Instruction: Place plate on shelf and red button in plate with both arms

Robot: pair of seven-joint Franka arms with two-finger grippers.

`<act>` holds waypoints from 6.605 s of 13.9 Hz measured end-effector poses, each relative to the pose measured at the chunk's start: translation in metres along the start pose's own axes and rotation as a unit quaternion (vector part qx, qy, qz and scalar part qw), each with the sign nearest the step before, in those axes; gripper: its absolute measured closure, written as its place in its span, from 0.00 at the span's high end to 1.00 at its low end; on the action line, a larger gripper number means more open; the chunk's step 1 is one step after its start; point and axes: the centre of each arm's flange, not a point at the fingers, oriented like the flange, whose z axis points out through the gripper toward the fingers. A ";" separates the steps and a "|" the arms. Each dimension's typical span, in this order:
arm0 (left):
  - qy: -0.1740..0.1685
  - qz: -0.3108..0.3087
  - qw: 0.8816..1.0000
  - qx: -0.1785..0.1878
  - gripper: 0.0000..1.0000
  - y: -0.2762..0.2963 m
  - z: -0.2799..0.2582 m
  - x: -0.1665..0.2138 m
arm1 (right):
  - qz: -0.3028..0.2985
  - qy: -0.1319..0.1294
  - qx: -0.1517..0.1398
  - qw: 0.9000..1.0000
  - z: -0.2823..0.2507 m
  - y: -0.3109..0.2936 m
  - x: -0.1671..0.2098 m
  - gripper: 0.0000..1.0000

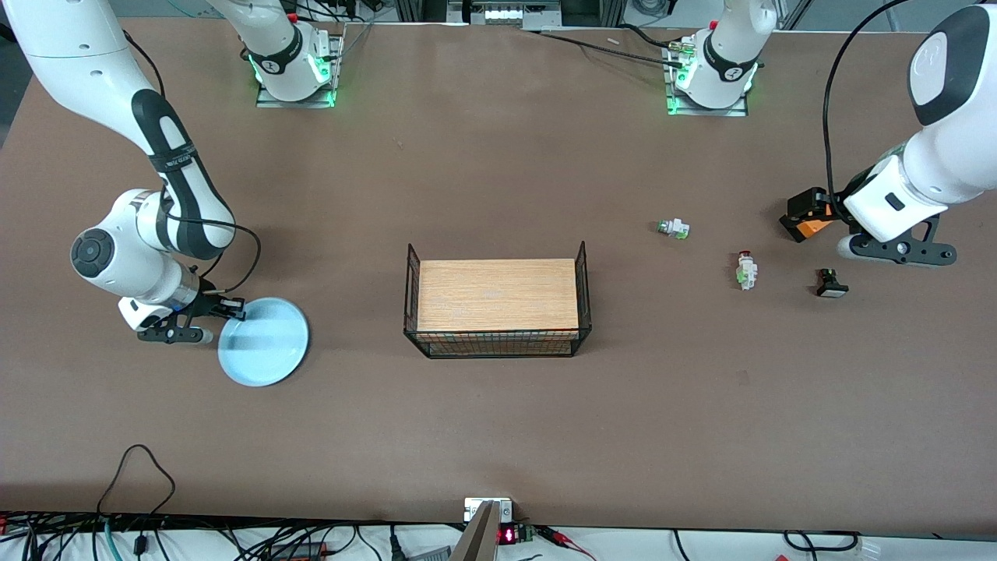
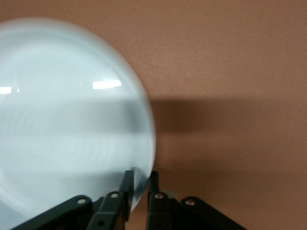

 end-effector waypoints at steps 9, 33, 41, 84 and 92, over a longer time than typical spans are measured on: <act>0.000 0.000 1.000 0.000 1.00 0.000 0.000 0.000 | -0.015 -0.023 0.009 1.000 -0.044 -0.011 0.004 0.03; -0.006 0.000 1.000 0.000 1.00 0.000 0.001 -0.002 | 0.314 -0.159 0.076 0.933 -0.325 -0.346 -0.065 0.03; -0.007 0.001 1.000 0.000 1.00 0.001 0.000 -0.002 | 0.381 -0.119 0.083 0.913 -0.277 -0.437 -0.079 0.03; -0.054 -0.028 0.998 -0.021 1.00 -0.036 0.290 0.030 | 0.079 -0.004 -0.046 0.996 -0.332 -0.214 0.001 1.00; -0.063 -0.023 0.998 -0.023 0.62 -0.036 0.340 0.017 | 0.012 -0.023 -0.036 0.999 -0.371 -0.020 0.002 1.00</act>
